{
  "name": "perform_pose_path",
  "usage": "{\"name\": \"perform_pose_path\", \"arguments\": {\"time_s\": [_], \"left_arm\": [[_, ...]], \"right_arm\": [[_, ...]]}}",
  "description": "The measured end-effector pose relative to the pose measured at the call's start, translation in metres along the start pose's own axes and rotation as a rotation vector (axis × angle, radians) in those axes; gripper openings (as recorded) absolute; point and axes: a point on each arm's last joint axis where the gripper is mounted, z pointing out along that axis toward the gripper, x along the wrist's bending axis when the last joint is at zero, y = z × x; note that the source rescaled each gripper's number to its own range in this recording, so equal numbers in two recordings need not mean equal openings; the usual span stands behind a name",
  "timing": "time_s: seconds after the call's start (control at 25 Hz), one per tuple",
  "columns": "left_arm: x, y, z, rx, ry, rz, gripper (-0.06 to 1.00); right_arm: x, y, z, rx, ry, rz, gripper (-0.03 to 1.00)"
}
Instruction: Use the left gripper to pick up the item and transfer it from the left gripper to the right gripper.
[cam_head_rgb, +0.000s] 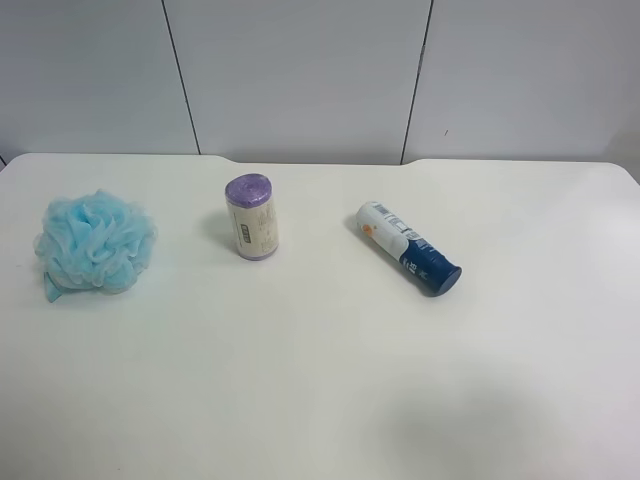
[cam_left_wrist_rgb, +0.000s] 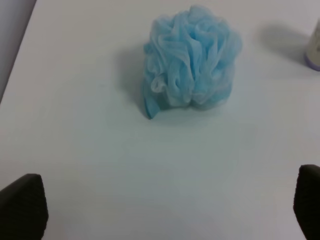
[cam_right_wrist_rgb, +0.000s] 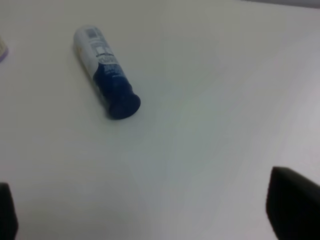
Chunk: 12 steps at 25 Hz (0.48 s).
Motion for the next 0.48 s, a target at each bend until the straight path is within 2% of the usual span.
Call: {"name": "perform_pose_path", "arguments": {"time_s": [0.16,0.36,0.48], "left_arm": [[0.005,0.044,0.025,0.128,-0.017,-0.003,1.00],[0.011,0.083,0.083,0.310,-0.033,-0.018,1.00],[0.013,0.097,0.122,0.387,-0.049,-0.038,1.00]], "right_arm": [[0.000,0.000,0.000,0.000,0.000,0.000,0.98],[0.000,0.000,0.000,0.000,0.000,0.000,0.98],[0.000,0.000,0.000,0.000,0.000,0.000,0.98]]}}
